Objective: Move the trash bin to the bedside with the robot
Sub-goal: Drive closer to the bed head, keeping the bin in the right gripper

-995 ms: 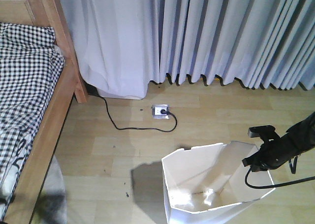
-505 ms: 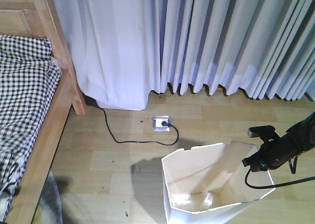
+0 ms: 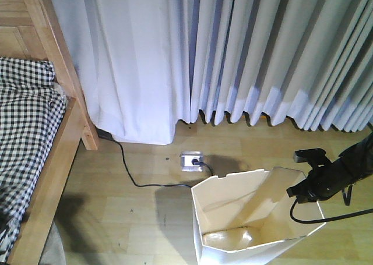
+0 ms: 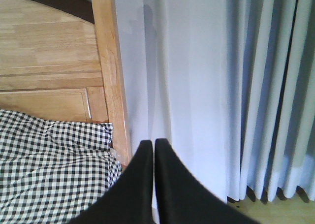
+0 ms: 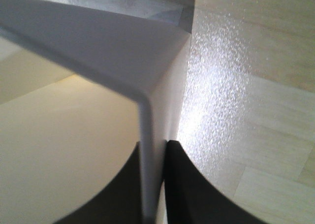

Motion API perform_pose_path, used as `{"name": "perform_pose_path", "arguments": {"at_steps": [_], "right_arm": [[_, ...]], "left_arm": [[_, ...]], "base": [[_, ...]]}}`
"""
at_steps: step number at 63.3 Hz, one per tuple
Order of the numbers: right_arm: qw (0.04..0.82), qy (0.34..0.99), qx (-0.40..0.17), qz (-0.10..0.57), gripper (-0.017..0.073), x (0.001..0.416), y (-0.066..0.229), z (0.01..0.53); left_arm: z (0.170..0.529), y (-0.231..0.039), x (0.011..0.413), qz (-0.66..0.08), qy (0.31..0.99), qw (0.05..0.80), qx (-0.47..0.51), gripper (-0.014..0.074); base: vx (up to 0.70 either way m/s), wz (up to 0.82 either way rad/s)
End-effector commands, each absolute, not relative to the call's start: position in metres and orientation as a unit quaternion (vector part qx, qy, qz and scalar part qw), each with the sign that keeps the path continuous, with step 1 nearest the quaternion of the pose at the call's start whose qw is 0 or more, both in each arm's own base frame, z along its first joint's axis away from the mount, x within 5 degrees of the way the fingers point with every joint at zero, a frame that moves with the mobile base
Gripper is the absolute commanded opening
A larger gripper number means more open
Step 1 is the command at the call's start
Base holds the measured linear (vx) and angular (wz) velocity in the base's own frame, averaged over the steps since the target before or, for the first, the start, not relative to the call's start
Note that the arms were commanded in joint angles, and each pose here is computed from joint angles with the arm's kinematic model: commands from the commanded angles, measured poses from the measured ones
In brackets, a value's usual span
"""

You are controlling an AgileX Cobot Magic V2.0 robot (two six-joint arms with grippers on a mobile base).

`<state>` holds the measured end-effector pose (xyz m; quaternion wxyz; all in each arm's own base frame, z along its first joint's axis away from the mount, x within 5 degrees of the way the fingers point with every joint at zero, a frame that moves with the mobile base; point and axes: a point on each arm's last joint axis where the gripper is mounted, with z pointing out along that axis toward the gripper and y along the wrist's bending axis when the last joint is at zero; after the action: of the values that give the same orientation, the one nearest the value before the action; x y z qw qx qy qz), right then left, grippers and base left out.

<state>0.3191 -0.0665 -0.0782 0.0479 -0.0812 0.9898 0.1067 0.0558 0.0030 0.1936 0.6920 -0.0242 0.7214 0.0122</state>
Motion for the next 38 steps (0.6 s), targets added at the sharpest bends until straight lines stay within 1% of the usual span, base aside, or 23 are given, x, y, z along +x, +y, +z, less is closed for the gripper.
{"name": "perform_pose_path", "arguments": {"at_steps": [1, 19, 38], "right_arm": [[0.072, 0.982, -0.076, 0.154, -0.0005, 0.3317, -0.0617, -0.0491], [0.072, 0.982, -0.076, 0.154, -0.0005, 0.3317, -0.0617, -0.0491], [0.072, 0.982, -0.076, 0.154, -0.0005, 0.3317, -0.0617, -0.0491]], "left_arm": [[0.2075, 0.0027, 0.0545, 0.008, 0.687, 0.726, -0.025, -0.0006], [0.2075, 0.0027, 0.0545, 0.008, 0.687, 0.726, -0.025, -0.0006], [0.2075, 0.0027, 0.0545, 0.008, 0.687, 0.726, -0.025, -0.0006]], "base": [[0.17, 0.01], [0.14, 0.01], [0.08, 0.02]]}}
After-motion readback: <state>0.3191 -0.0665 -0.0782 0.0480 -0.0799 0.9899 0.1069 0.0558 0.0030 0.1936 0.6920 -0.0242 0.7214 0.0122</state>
